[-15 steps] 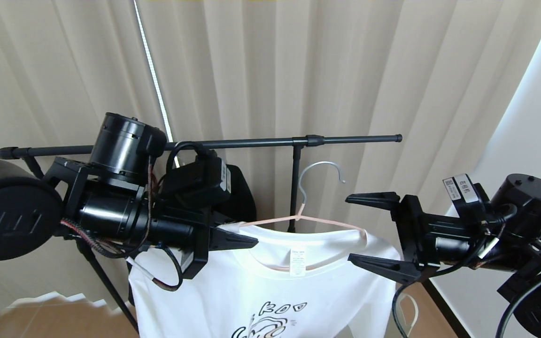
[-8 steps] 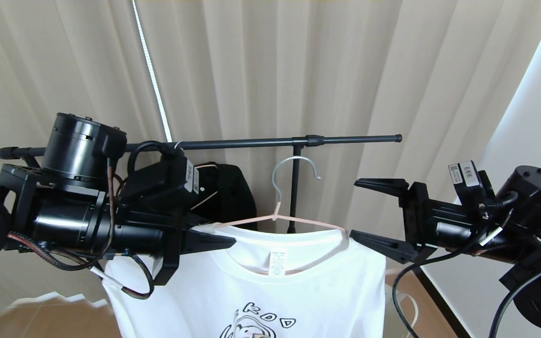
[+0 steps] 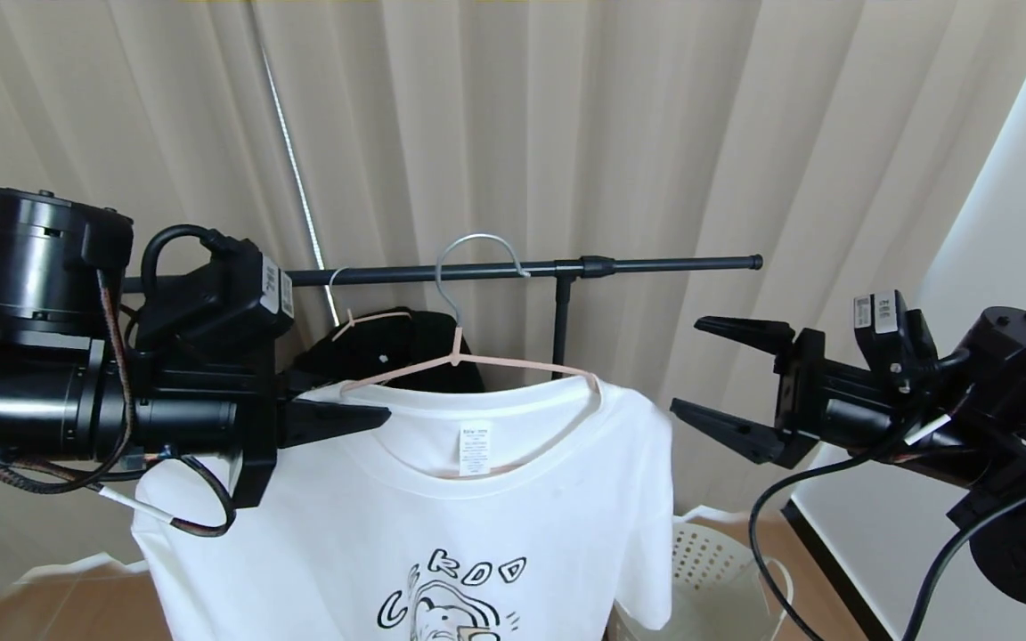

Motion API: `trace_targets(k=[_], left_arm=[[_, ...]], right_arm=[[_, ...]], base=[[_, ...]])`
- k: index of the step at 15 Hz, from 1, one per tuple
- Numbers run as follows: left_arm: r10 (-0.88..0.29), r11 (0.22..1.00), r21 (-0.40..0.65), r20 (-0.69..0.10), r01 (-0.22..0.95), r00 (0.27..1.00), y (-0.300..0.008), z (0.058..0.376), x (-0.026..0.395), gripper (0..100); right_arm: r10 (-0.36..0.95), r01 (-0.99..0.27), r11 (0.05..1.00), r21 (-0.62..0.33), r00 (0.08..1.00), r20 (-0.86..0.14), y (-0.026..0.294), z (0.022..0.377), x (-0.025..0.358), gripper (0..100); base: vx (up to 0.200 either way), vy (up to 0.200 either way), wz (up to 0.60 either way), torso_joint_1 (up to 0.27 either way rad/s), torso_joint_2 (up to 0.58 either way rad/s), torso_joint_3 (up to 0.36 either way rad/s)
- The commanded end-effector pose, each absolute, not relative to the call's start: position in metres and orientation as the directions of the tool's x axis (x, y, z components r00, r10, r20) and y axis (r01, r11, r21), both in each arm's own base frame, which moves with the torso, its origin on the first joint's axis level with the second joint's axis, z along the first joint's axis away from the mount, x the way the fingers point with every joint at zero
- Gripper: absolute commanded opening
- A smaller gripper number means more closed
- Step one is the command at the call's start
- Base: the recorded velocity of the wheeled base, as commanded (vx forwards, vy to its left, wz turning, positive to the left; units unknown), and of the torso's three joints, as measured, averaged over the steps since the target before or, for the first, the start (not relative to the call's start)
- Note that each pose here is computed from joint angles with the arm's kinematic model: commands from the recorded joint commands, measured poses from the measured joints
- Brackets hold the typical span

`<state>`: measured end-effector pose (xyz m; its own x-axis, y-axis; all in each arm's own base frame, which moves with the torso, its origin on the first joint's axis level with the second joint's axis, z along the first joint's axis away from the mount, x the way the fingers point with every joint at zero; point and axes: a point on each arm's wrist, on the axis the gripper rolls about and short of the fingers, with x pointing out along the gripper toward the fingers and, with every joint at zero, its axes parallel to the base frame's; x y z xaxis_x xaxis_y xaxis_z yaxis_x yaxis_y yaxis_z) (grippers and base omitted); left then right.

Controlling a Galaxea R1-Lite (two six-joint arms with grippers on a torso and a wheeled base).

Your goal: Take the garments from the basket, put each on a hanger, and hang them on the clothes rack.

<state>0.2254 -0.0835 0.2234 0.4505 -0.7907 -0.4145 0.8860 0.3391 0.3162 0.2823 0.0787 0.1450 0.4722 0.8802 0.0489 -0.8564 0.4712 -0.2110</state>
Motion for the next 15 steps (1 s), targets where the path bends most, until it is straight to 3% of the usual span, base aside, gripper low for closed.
trace_targets(k=[1,4,5,11,13,14,15], left_arm=[[-0.789,0.353,0.332,-0.397,0.875,0.469,-0.080,0.228,0.224,0],[-0.782,0.383,0.327,-0.383,0.864,0.492,-0.076,0.232,0.222,0],[-0.778,0.393,0.329,-0.379,0.859,0.501,-0.073,0.233,0.222,0],[-0.743,0.459,0.330,-0.366,0.825,0.560,-0.069,0.237,0.223,0],[-0.738,0.483,0.310,-0.359,0.819,0.571,-0.069,0.238,0.223,0],[-0.738,0.483,0.310,-0.359,0.819,0.571,-0.069,0.238,0.223,0],[-0.738,0.486,0.314,-0.352,0.816,0.576,-0.068,0.240,0.221,0]], right_arm=[[0.868,-0.844,0.491,-0.217,0.494,0.045,0.081,0.142,0.287,100],[0.853,-0.830,0.517,-0.208,0.521,0.039,0.082,0.145,0.291,100],[0.823,-0.807,0.561,-0.185,0.568,0.017,0.082,0.147,0.294,100],[0.810,-0.805,0.573,-0.154,0.585,-0.042,0.086,0.148,0.292,100],[0.715,-0.722,0.661,-0.204,0.689,-0.118,0.109,0.141,0.291,100],[0.715,-0.722,0.661,-0.204,0.689,-0.118,0.109,0.141,0.291,100],[0.684,-0.710,0.672,-0.210,0.704,-0.192,0.114,0.139,0.291,100]], base=[[0.000,0.000,0.00,0.000,0.00,0.000],[0.000,0.000,0.00,0.000,0.00,0.000],[0.000,0.000,0.00,0.000,0.00,0.000],[0.000,0.000,0.00,0.000,0.00,0.000],[0.000,0.000,0.00,0.000,0.00,0.000],[0.000,0.000,0.00,0.000,0.00,0.000],[0.000,0.000,0.00,0.000,0.00,0.000]])
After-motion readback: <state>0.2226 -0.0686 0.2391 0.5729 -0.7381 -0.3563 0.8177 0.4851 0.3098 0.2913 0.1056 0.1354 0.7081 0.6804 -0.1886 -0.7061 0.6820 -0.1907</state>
